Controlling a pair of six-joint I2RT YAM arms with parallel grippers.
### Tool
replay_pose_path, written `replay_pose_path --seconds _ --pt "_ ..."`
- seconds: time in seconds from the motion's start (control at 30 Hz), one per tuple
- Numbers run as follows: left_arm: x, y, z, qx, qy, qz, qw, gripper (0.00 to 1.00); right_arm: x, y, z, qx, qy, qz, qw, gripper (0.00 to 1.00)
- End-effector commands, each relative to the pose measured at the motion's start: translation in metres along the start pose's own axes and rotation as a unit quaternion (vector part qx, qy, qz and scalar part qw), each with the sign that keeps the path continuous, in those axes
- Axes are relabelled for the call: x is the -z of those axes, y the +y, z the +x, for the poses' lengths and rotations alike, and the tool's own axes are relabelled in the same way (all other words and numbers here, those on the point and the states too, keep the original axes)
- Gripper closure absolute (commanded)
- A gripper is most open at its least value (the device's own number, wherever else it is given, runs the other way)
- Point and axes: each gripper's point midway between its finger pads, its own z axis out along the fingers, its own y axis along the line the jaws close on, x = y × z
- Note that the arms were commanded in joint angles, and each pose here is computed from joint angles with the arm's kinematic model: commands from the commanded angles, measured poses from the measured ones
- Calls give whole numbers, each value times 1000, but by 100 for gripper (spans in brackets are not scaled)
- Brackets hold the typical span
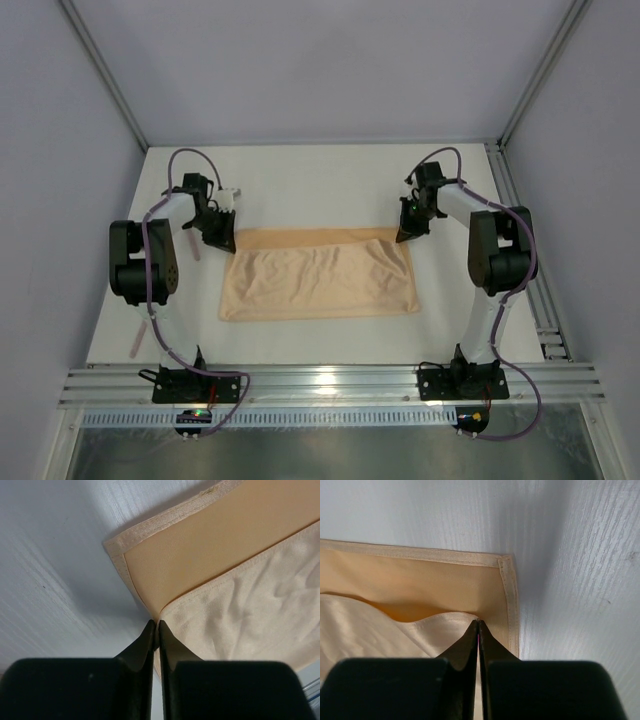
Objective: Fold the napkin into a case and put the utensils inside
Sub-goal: Fold the rectangle-folded napkin at the center of the board.
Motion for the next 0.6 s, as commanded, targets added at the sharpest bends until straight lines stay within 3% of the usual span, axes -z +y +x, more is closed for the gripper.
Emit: replay_pose_path --seconds 0.0,0.2,0.27,0.33,0.43,0.53,0.57 --pt "18 -12 -11 -21 -21 11 999 96 29 16 -24 17 -49 -11 999 97" --pt "33 -14 -13 -37 -21 8 999 100 43 18 -31 20 -72 -7 997 97" --pt "34 -16 -12 -40 -20 11 999 93 44 18 -32 20 -74 -8 997 97" --pt "34 -18 -10 -38 -16 16 999 93 43 19 -32 19 -72 -9 997 97" --pt "33 -20 -6 -40 -8 24 999 100 45 19 -33 20 -74 -9 997 97" --pt "35 -20 -5 -42 -4 22 999 100 48 21 -35 21 -78 -10 997 97" --pt "36 -21 -4 -43 -3 22 999 95 50 21 -35 22 -79 -10 997 97"
